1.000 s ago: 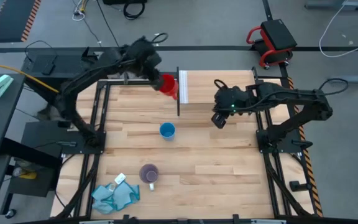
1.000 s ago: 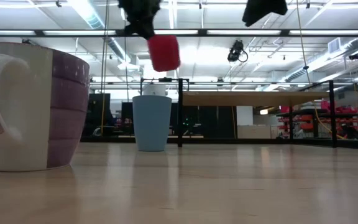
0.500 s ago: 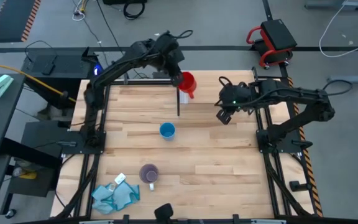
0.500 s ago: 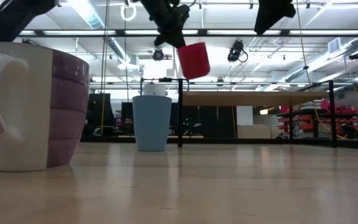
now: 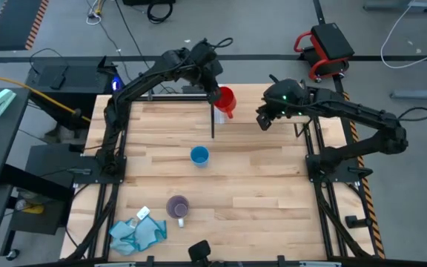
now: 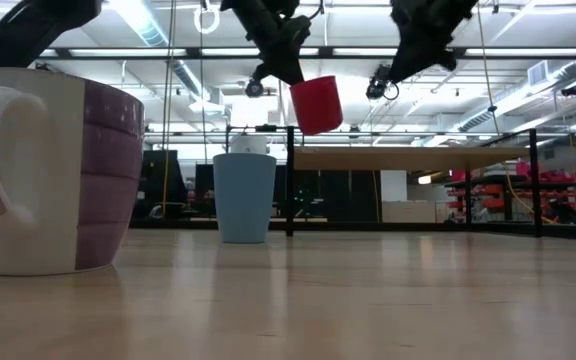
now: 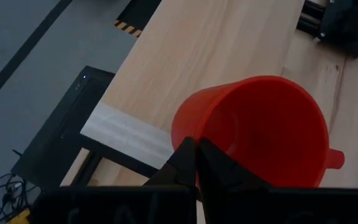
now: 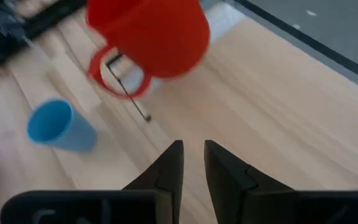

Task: Stack small to large cups/mugs on shelf
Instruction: Put the red mug on the shelf

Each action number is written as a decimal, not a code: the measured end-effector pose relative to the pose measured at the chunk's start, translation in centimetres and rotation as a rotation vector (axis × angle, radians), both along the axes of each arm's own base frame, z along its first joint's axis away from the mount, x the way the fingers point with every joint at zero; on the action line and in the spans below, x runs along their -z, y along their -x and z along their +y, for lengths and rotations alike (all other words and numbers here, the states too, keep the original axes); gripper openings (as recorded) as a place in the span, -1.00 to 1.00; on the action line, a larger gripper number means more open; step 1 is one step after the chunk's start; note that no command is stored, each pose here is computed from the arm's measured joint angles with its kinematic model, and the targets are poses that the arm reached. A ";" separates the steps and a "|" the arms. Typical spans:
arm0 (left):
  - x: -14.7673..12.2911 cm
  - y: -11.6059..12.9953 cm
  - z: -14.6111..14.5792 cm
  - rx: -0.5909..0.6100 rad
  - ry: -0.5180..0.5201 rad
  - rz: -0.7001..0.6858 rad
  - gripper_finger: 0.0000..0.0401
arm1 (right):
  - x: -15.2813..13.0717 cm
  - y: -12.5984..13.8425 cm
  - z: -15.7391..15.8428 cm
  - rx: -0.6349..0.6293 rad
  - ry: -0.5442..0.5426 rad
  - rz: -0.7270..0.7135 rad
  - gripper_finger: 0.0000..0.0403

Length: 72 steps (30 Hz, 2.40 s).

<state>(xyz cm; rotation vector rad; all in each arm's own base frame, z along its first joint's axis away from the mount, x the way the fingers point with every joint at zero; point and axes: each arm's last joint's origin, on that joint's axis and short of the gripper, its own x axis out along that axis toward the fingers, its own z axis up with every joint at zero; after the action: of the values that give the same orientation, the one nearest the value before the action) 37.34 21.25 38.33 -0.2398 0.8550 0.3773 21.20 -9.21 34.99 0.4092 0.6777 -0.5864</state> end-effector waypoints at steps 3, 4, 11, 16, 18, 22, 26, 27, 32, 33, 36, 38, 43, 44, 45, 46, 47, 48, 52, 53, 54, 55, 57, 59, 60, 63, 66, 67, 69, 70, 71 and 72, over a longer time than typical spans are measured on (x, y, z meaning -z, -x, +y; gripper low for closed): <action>0.0 0.0 0.0 -0.005 -0.002 -0.005 -0.97 | 1.0 -0.7 -1.5 -0.013 -0.022 -0.031 -0.71; -0.1 -0.1 0.0 -0.007 -0.003 -0.010 -0.97 | 1.2 -0.9 -1.9 -0.015 -0.027 -0.036 -0.73; 0.6 -0.7 0.4 -0.026 0.008 -0.020 -0.97 | 1.9 -2.6 -3.7 -0.064 -0.026 -0.053 -0.87; 1.2 -0.9 0.8 -0.033 0.018 -0.005 -0.97 | 2.1 -3.2 -4.2 -0.082 -0.028 -0.063 -0.91; 1.6 -1.2 1.0 -0.034 0.018 -0.006 -0.96 | 2.3 -3.4 -4.3 -0.082 -0.029 -0.061 -0.91; 2.4 -1.6 1.3 -0.042 0.033 0.007 -0.96 | 2.9 -3.8 -4.8 -0.081 -0.034 -0.037 -0.91; 2.8 -1.9 1.4 -0.041 0.039 0.009 -0.97 | 3.6 -4.2 -5.1 -0.092 -0.052 -0.021 -0.91; 2.9 -2.0 1.5 -0.043 0.039 0.009 -0.97 | 3.8 -4.4 -5.1 -0.096 -0.056 -0.018 -0.91; 3.2 -2.1 1.5 -0.041 0.043 0.014 -0.92 | 4.0 -4.8 -5.4 -0.100 -0.051 -0.024 -0.91; 3.2 -2.1 1.5 -0.041 0.044 0.016 -0.92 | 4.0 -4.8 -5.4 -0.101 -0.050 -0.026 -0.91; 3.2 -2.1 1.6 -0.040 0.043 0.016 -0.94 | 4.1 -4.9 -5.4 -0.101 -0.049 -0.026 -0.91; 3.2 -2.1 1.6 -0.040 0.042 0.014 -0.94 | 4.2 -4.9 -5.5 -0.101 -0.051 -0.024 -0.91; 3.2 -2.2 1.5 -0.034 0.044 0.010 -0.79 | 4.2 -5.0 -5.5 -0.101 -0.050 -0.025 -0.91; 3.2 -2.2 1.5 -0.031 0.045 0.007 -0.76 | 4.2 -5.0 -5.5 -0.100 -0.050 -0.025 -0.91; 3.2 -2.2 1.5 -0.031 0.044 0.005 -0.72 | 4.2 -5.0 -5.5 -0.100 -0.050 -0.025 -0.91; 3.1 -2.2 1.5 -0.029 0.044 0.002 -0.69 | 4.2 -5.0 -5.5 -0.101 -0.050 -0.025 -0.91; 3.1 -2.3 1.5 -0.030 0.044 0.000 -0.66 | 4.2 -5.0 -5.5 -0.101 -0.050 -0.025 -0.91; 3.1 -2.3 1.5 -0.030 0.043 -0.002 -0.64 | 4.2 -5.0 -5.5 -0.100 -0.050 -0.025 -0.91; 3.1 -2.3 1.5 -0.034 0.044 -0.010 -0.57 | 4.2 -5.0 -5.5 -0.101 -0.050 -0.025 -0.91; 3.1 -2.3 1.5 -0.035 0.044 -0.012 -0.55 | 4.2 -5.0 -5.5 -0.100 -0.050 -0.025 -0.91; 3.0 -2.4 1.5 -0.035 0.043 -0.015 -0.54 | 4.2 -5.0 -5.5 -0.100 -0.051 -0.025 -0.91; 3.0 -2.4 1.5 -0.034 0.040 -0.021 -0.53 | 4.2 -5.0 -5.5 -0.100 -0.051 -0.024 -0.91; 3.0 -2.4 1.5 -0.035 0.038 -0.025 -0.51 | 4.2 -4.9 -5.4 -0.101 -0.054 -0.020 -0.91; 2.8 -2.4 1.6 -0.040 0.037 -0.033 -0.50 | 4.3 -4.9 -5.4 -0.101 -0.063 -0.006 -0.91; 2.7 -2.3 1.6 -0.041 0.036 -0.036 -0.50 | 4.4 -4.8 -5.3 -0.100 -0.070 0.004 -0.91; 1.9 -1.7 1.5 -0.048 0.030 -0.048 -0.50 | 4.6 -4.6 -5.2 -0.097 -0.088 0.030 -0.91; 0.9 -0.8 1.5 -0.066 0.026 -0.052 -0.51 | 4.6 -4.5 -5.0 -0.103 -0.093 0.039 -0.91; 0.6 -0.4 1.4 -0.081 0.027 -0.045 -0.51 | 4.6 -4.5 -4.9 -0.105 -0.094 0.042 -0.91; -0.1 0.5 1.3 -0.114 0.023 -0.035 -0.50 | 4.6 -4.6 -4.7 -0.114 -0.093 0.043 -0.91; -0.3 1.0 1.2 -0.139 0.038 -0.017 -0.50 | 4.6 -4.7 -4.7 -0.118 -0.092 0.043 -0.91; -0.5 1.5 1.0 -0.160 0.053 0.001 -0.50 | 4.6 -4.7 -4.6 -0.122 -0.091 0.042 -0.91; -0.5 1.8 0.9 -0.174 0.070 0.015 -0.50 | 4.6 -4.8 -4.5 -0.125 -0.090 0.041 -0.91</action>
<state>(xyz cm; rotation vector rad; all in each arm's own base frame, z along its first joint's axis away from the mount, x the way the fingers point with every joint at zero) 35.56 22.11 38.87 -0.3787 0.8661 0.5127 25.99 -13.72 30.38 0.4364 0.7654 -0.4482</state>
